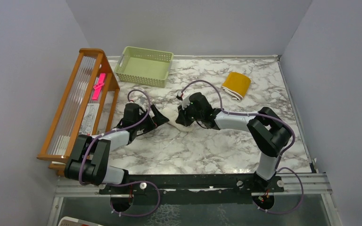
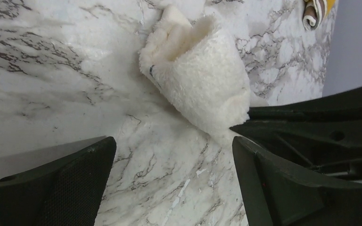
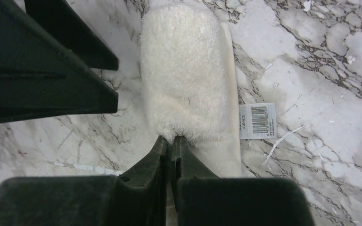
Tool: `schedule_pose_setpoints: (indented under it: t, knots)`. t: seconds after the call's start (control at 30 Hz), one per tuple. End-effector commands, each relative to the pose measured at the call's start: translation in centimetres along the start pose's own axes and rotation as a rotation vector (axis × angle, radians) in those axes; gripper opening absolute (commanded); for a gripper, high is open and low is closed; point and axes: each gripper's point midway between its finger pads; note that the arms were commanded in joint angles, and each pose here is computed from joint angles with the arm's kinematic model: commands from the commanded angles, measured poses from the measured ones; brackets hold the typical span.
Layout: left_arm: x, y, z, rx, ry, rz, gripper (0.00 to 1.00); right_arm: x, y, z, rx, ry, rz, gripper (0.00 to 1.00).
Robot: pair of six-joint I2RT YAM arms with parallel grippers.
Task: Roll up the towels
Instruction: Roll the towel at the center of the board, then pick up the towel at the center of the board.
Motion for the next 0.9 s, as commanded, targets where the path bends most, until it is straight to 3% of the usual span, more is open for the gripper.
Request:
schedule_pose_setpoints:
  t: [0.0,0.3,0.5,0.6,0.77,0.8,0.87]
  knots:
    - [1.2,-0.3,2.0,0.044,-0.049,-0.048,0.99,1.9,0.3,1.8,0.090,0.221,-0.180,0.01]
    - [0.2,1.6,1.6,-0.015,-0.151,0.047,0.99,3.7,0.7,2.1,0.113,0.280,-0.287,0.01]
    - [1.2,3.4,2.6,0.022,-0.232,0.032,0.95,3.7,0.1,2.2,0.109,0.275,-0.284,0.01]
    - [1.2,3.9,2.6,0.021,-0.254,0.040,0.83,3.8,-0.1,2.1,0.105,0.267,-0.286,0.01]
    - [1.3,4.9,2.3,0.019,-0.275,0.046,0.49,4.3,-0.9,1.2,0.080,0.244,-0.310,0.01]
    - [1.0,5.0,1.8,0.009,-0.267,0.054,0.45,4.4,-1.2,0.7,0.068,0.238,-0.314,0.08]
    - [0.2,5.3,0.4,-0.016,-0.243,0.081,0.36,4.6,-2.3,-0.9,0.022,0.228,-0.314,0.32]
Point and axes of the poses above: each gripper's point midway between its finger pads, its own y axis out along the fingers, its own x axis along the line the jaws close on, z = x × y, and after that the axes turned 6 degrees about y, right-handed
